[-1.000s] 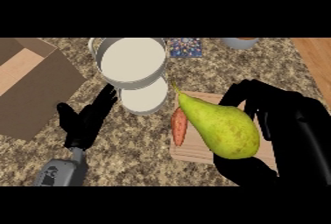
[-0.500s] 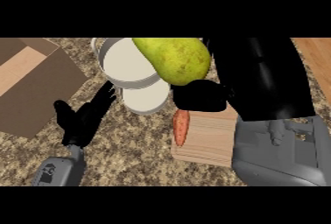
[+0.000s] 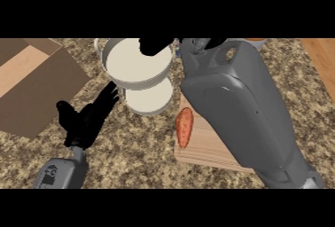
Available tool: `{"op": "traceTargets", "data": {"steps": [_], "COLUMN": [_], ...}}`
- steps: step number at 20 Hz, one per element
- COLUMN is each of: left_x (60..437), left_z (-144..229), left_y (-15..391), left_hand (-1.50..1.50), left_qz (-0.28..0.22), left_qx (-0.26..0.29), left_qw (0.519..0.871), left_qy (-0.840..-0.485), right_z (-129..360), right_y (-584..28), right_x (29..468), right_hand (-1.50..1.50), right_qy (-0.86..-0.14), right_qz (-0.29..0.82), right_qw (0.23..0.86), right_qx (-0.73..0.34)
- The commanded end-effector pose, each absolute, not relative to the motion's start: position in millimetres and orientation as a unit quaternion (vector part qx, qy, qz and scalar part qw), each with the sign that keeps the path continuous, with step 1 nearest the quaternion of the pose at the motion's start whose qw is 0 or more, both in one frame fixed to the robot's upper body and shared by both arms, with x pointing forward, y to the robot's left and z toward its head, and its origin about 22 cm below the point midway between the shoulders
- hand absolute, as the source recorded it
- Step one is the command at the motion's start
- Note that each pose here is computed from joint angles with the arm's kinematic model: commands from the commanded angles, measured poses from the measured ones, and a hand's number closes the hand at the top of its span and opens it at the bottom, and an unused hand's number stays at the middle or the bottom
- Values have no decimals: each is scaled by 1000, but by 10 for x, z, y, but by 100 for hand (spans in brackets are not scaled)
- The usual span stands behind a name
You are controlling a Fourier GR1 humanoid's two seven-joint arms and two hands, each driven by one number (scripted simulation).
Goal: Pick the pear from the cutting board and place it in the tiered basket
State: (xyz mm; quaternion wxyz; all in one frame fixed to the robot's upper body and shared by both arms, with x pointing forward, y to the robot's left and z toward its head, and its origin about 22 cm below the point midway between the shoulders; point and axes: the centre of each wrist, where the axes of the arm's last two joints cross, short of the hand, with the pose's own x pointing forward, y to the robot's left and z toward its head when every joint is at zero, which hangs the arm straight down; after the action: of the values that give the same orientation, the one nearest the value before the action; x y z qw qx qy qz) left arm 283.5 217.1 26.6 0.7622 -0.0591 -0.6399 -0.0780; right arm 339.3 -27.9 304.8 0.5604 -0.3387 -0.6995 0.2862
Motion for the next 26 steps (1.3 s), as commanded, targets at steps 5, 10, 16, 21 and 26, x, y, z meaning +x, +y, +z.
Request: {"op": "traceTargets", "data": {"steps": [5, 10, 16, 21, 26], "left_x": [2957, 2938, 2980, 2954, 2986], "left_z": [331, 287, 339, 296, 294], "left_y": [2010, 1922, 1876, 1756, 1837], "left_hand": [0, 0, 0, 0, 0], "left_qz": [-78, -93, -108, -126, -112], "left_qx": [-58, -76, -92, -94, -95], "left_qw": [758, 758, 749, 750, 749], "left_qy": [-645, -642, -648, -643, -646], "right_z": [2656, 2487, 2325, 2166, 2326], "right_y": [-33, 101, 17, 37, 148], "right_x": [3862, 4066, 4125, 4154, 4141], "right_hand": [150, 150, -150, -150, -150], "right_qy": [-711, -698, -726, -762, -805], "right_qz": [269, 253, 179, 172, 135], "right_qw": [571, 595, 636, 605, 560], "right_qx": [-310, -307, -190, -154, -144]}}
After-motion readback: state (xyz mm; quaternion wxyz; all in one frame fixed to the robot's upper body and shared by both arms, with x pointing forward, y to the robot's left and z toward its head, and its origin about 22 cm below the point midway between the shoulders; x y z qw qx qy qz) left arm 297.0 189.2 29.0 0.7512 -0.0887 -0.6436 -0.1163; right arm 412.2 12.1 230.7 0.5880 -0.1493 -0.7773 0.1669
